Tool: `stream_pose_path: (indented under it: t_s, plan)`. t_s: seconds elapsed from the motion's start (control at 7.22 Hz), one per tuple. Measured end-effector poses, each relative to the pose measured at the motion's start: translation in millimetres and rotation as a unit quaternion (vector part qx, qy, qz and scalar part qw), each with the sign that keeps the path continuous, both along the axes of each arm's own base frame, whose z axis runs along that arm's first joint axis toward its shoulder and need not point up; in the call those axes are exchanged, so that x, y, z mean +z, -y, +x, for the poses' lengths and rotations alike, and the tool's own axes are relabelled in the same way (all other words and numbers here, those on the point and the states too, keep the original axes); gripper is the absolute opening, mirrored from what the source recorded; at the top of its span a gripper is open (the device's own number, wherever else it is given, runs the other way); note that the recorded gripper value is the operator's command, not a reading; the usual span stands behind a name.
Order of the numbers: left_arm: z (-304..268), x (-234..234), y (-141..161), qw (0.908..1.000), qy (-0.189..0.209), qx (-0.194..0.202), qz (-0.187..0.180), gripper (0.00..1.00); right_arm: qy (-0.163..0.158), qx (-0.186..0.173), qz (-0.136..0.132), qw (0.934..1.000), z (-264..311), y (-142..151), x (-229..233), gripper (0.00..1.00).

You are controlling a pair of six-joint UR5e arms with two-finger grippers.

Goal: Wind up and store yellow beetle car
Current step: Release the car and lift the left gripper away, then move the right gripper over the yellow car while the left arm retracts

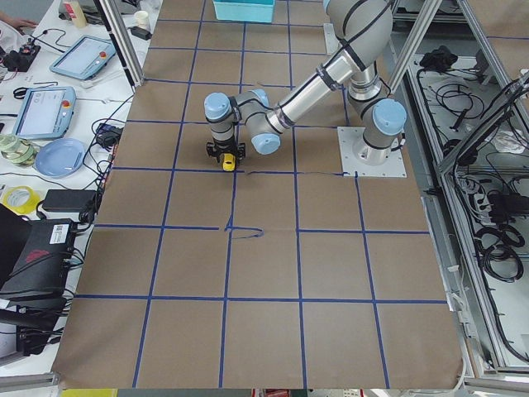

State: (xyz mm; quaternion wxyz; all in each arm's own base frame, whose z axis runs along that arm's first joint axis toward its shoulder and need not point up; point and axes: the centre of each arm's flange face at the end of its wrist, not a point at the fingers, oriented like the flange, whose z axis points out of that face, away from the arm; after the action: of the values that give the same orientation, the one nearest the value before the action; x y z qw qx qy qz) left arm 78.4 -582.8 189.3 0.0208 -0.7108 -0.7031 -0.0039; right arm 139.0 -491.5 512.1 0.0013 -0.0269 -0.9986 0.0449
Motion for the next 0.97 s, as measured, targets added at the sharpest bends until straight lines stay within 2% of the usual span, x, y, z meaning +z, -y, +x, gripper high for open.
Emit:
stream_pose_path:
  t_s: [0.28,0.55,0.69,0.97]
  plan:
    - [-4.0,4.8,0.6,1.0,0.0,0.0,-0.001,1.0,0.0,0.0,0.0,1.0,0.0,0.0,0.0,1.0]
    - [-16.7,17.8,3.9,0.9997,0.002,0.025,-0.008,1.0,0.0,0.0,0.0,1.0,0.0,0.0,-0.1,1.0]
    - [-37.4,36.9,8.9,0.9986,-0.002,0.052,-0.009,1.0,0.0,0.0,0.0,1.0,0.0,-0.1,-0.1,1.0]
    - [-108.5,103.4,19.3,0.9906,-0.009,0.137,0.002,1.0,0.0,0.0,0.0,1.0,0.0,0.0,0.0,1.0]
